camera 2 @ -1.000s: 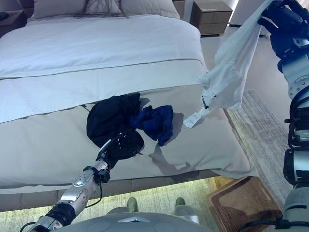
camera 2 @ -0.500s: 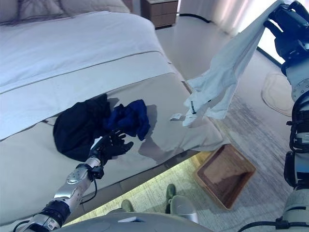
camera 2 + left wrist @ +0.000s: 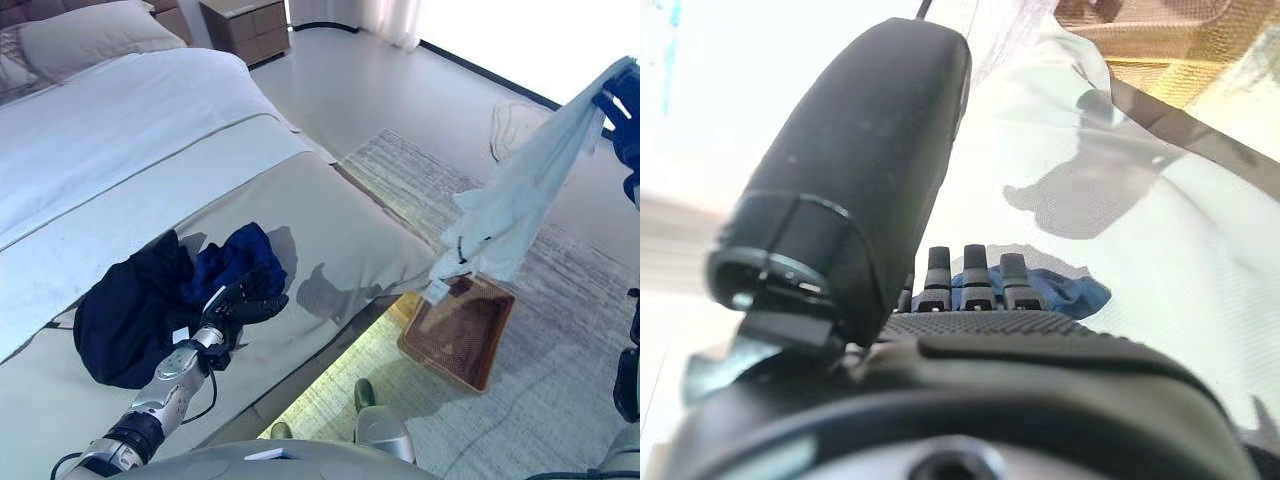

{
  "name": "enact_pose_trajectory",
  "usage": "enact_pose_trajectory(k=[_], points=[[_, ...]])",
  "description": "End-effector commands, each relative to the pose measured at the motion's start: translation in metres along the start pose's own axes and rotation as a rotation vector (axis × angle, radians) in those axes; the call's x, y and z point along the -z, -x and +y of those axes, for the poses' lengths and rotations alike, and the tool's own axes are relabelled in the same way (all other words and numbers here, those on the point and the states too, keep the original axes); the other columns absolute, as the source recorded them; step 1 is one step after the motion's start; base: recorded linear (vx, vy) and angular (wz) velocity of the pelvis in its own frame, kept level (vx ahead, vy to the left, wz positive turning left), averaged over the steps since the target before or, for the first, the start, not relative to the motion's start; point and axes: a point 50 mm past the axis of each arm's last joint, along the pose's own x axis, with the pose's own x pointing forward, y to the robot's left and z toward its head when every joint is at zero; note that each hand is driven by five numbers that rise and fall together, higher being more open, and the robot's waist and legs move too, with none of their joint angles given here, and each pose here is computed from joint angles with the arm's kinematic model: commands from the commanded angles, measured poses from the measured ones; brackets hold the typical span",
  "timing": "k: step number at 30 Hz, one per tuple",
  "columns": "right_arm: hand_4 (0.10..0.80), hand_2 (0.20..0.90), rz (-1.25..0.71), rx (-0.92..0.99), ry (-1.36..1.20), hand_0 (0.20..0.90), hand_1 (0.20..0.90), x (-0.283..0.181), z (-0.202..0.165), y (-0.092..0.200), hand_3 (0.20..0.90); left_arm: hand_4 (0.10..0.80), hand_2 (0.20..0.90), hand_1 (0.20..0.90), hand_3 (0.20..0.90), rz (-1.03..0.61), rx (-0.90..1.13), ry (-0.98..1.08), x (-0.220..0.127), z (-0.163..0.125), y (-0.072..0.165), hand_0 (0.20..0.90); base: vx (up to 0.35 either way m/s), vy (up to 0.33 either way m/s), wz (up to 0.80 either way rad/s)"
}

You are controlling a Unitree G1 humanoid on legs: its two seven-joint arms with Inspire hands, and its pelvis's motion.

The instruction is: Pick up the clothes from the bed and place them into the basket

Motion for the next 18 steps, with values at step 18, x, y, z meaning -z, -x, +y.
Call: enact_pose_trajectory(k=[18], points=[[0.100,0.300,-0.085,-0.049,-0.047,0.300,0.300,-0.020,-0.019,0.010,0.200,0.800,0.900,0.900,0.900,-0.105,0.037,-0.074,-0.023,0.010,0.001,0.900,0.009,-0.061,-0.07]])
